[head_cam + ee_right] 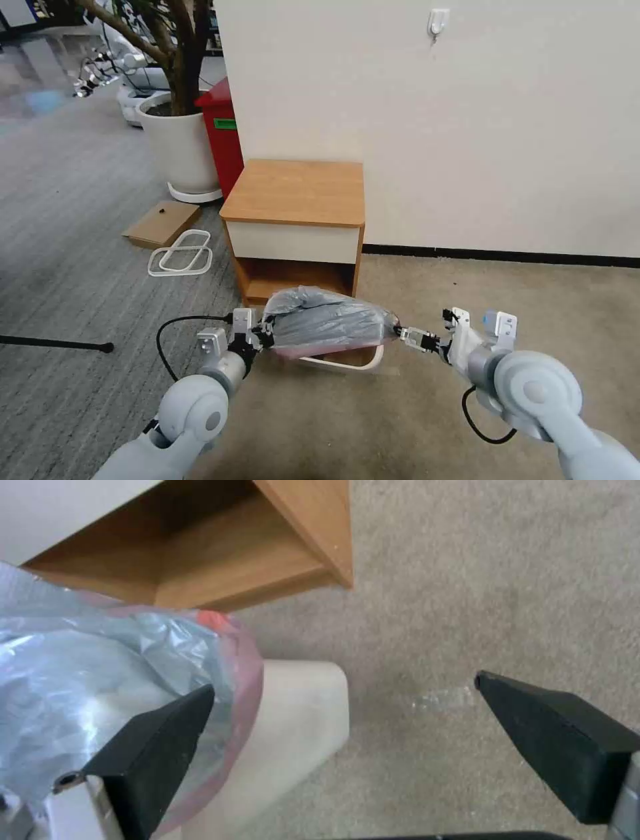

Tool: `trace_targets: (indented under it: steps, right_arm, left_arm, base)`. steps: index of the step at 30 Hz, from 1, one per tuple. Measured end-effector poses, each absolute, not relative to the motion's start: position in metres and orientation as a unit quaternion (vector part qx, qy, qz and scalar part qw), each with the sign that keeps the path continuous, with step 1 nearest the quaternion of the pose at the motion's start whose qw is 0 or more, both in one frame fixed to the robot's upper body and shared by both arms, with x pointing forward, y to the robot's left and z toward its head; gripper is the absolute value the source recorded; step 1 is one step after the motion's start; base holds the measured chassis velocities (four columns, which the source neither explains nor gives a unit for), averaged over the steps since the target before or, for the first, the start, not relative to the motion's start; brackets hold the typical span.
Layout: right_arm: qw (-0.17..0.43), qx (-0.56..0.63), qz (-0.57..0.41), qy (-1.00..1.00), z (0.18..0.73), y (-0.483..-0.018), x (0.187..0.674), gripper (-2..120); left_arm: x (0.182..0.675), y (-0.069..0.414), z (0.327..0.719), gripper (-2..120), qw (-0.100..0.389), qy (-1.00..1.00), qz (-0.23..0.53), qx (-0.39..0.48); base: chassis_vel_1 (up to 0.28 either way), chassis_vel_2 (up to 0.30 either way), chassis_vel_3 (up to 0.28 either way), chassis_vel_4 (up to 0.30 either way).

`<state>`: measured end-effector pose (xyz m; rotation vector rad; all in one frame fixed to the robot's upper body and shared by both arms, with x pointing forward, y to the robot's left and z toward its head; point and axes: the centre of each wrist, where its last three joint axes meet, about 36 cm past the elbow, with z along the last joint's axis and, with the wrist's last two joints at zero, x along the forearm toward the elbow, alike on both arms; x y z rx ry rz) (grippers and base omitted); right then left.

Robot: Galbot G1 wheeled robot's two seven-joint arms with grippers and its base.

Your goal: Pick up the garbage bag from the table and place it over the trash can.

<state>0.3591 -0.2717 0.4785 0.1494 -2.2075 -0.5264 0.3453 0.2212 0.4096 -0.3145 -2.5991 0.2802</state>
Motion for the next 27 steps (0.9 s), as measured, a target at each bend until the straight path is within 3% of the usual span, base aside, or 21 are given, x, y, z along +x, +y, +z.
trace_targets:
  steps: [14, 27]
  right_arm:
    - [0.372, 0.054, -0.240, -0.895, 0.506, -0.282, 0.362, 100]
    - [0.302, 0.125, -0.433, -0.840, 0.530, -0.212, 0.267, 100]
  left_arm:
    - [0.349, 0.218, 0.403, 0, 0.250, -0.955, 0.110, -0.114]
    - [0.358, 0.217, 0.407, 0, 0.229, -0.960, 0.130, -0.100]
  base:
    - [0.000, 0.000, 0.000, 0.000]
    - [0.000, 0.000, 0.000, 0.000]
